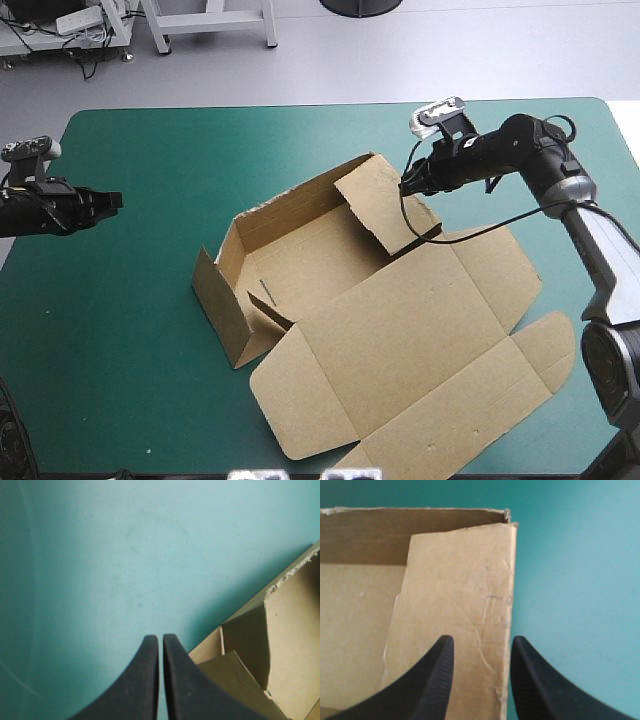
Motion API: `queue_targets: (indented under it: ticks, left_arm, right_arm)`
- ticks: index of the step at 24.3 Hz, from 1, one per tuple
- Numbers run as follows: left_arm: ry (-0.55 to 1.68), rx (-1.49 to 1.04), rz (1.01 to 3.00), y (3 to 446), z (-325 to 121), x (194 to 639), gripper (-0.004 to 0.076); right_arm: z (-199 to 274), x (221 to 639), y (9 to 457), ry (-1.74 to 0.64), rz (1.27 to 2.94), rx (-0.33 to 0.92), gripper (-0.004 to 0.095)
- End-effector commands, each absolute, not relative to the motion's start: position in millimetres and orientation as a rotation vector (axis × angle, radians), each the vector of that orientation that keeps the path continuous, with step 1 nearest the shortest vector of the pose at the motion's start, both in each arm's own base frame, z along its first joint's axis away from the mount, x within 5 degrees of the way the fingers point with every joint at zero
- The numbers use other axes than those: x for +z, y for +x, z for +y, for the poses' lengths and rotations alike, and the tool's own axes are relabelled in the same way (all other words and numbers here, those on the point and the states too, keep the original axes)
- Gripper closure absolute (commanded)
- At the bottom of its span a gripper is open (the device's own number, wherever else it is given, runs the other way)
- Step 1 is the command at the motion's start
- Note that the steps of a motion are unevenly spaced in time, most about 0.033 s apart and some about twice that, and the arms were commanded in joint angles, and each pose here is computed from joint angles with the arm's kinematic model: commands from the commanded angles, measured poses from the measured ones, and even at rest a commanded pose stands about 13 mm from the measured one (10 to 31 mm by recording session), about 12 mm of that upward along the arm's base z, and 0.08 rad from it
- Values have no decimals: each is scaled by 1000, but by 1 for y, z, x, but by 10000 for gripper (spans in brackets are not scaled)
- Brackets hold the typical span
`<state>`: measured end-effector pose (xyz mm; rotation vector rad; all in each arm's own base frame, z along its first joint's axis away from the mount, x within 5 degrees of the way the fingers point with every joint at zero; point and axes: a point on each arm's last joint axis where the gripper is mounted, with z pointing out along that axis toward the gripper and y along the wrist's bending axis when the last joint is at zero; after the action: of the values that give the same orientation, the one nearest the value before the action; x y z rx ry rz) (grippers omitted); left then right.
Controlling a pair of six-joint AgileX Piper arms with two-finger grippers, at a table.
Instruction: Fold the box
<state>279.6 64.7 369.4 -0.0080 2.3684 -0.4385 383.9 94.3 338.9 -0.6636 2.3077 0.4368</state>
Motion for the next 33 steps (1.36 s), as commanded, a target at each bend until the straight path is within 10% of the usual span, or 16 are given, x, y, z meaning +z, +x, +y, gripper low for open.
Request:
queue_targets:
  ticks: [1,17,20,33]
  left_arm:
    - [0,-443,2285,276,60,388,710]
    - [13,-441,2287,276,60,388,711]
    - [6,-429,2275,277,61,388,711]
    - [-57,-396,2211,282,65,392,734]
  right_arm:
    - [88,370,370,-645,2271,378,547]
    - [97,298,397,-816,2483,486,562]
    - [97,296,404,-699,2475,483,826]
    - [104,425,378,-492,2098,679,908]
